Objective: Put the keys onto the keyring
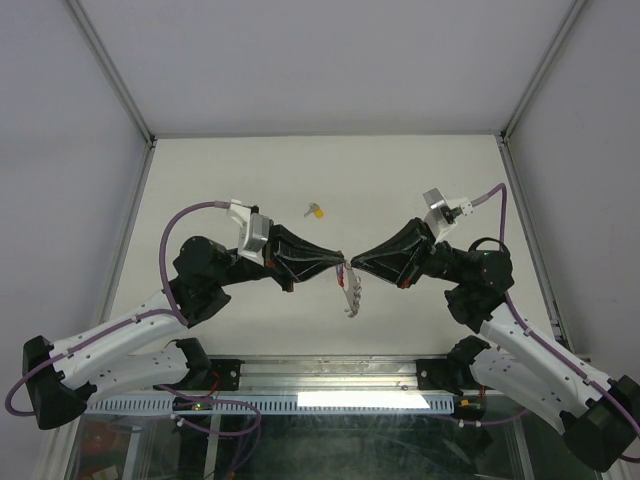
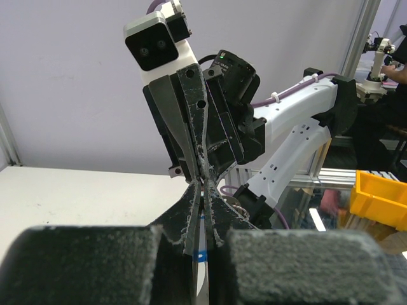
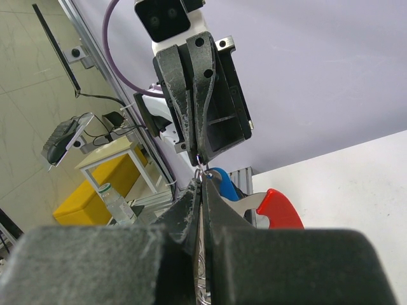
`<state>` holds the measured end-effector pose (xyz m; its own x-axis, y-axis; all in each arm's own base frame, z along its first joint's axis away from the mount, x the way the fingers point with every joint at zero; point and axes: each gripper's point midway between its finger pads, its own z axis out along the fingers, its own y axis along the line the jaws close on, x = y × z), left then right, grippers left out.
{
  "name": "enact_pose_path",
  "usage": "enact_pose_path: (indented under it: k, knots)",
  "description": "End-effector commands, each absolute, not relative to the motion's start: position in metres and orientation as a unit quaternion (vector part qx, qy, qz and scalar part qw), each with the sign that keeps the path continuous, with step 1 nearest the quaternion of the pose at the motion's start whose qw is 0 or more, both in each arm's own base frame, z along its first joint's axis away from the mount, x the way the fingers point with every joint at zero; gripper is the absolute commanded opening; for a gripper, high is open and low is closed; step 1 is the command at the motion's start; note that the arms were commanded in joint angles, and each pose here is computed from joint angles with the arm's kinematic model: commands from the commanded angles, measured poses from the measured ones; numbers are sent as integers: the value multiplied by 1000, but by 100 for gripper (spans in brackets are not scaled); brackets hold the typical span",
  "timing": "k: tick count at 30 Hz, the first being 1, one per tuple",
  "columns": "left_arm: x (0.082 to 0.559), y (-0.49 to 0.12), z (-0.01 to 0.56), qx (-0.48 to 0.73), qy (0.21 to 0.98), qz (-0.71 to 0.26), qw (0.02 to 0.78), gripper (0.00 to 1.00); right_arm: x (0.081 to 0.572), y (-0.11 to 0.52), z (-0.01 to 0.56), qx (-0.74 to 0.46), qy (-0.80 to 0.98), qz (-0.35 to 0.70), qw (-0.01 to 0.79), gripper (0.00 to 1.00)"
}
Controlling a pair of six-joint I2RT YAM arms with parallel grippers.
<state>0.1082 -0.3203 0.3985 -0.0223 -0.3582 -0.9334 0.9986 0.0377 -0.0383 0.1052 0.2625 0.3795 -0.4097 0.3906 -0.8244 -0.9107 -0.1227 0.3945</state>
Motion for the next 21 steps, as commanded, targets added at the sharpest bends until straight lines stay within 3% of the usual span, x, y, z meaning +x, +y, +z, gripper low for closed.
enact_pose_path:
  k: [1, 21]
  knots:
    - [110, -316, 416, 376, 397, -579, 605, 0, 105, 259, 392, -278, 448, 695, 489, 0]
    - [110, -319, 415, 381, 397, -578, 602, 0, 112, 261, 385, -267, 463, 689, 489, 0]
